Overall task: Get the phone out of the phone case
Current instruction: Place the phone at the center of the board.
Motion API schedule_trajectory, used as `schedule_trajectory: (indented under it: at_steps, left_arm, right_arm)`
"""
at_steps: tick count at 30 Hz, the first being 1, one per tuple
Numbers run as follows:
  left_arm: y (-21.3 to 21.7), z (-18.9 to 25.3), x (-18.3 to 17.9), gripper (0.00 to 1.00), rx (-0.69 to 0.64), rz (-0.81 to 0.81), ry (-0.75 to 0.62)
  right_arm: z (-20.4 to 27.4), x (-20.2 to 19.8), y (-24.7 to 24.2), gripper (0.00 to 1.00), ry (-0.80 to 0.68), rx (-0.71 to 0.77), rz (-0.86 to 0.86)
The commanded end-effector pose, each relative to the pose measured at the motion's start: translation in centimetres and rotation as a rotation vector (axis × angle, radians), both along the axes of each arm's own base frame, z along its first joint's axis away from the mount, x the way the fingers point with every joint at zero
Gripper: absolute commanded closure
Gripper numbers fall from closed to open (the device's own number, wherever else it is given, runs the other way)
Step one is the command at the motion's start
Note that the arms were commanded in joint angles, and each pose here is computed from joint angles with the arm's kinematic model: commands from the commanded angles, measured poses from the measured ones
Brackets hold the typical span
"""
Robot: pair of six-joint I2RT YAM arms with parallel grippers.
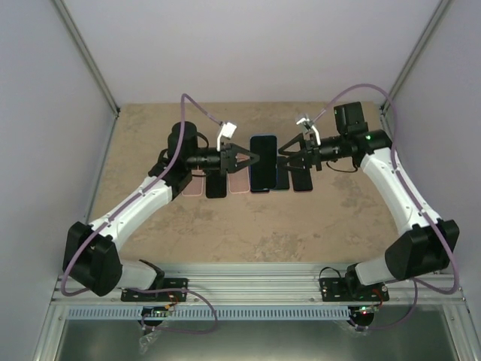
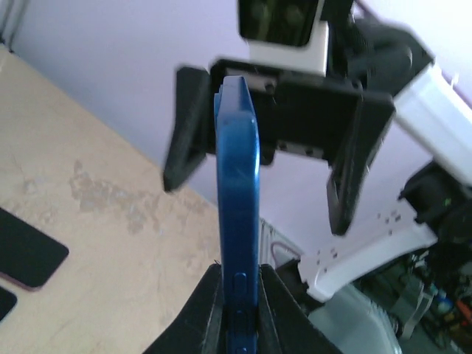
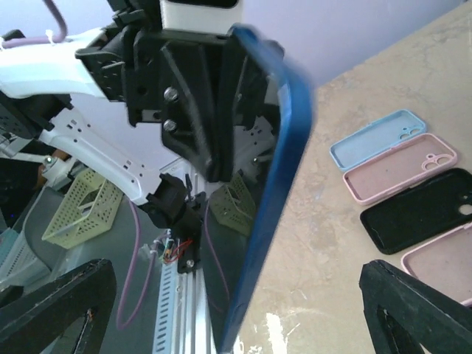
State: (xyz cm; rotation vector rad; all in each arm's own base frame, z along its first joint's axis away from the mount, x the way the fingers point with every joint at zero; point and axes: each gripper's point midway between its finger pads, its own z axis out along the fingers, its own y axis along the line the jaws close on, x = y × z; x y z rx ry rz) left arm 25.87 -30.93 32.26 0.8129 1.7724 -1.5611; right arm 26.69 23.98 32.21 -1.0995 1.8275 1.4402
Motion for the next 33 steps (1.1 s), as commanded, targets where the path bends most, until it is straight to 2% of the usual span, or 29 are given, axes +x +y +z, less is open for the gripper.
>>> schedule_trajectory:
  at_steps: [1, 5, 15, 29, 33]
  left_arm:
    - [0.2, 4.3, 0.7, 1.00, -0.168, 0.000, -0.009]
    - [0.1, 4.6, 0.9, 1.00, -0.187, 0.003, 0.005]
    - [0.0, 4.3, 1.7, 1.00, -0.193, 0.034, 0.012]
    - [0.2, 3.4, 2.0, 1.00, -0.168, 0.068, 0.015]
    - [0.2, 3.0, 2.1, 1.00, -0.151, 0.073, 0.014]
  right_arm:
    - [2.6, 0.4, 0.3, 0.11, 0.036, 0.091, -0.048]
    - [2.4, 0.5, 0.6, 0.21, 0.143, 0.128, -0.036]
    - [1.5, 1.1, 1.3, 0.42, 0.257, 0.123, -0.076]
    - [1.5, 0.9, 2.0, 0.99, 0.280, 0.135, -0.054]
    - [1.7, 0.9, 1.7, 0.99, 0.272, 0.138, -0.057]
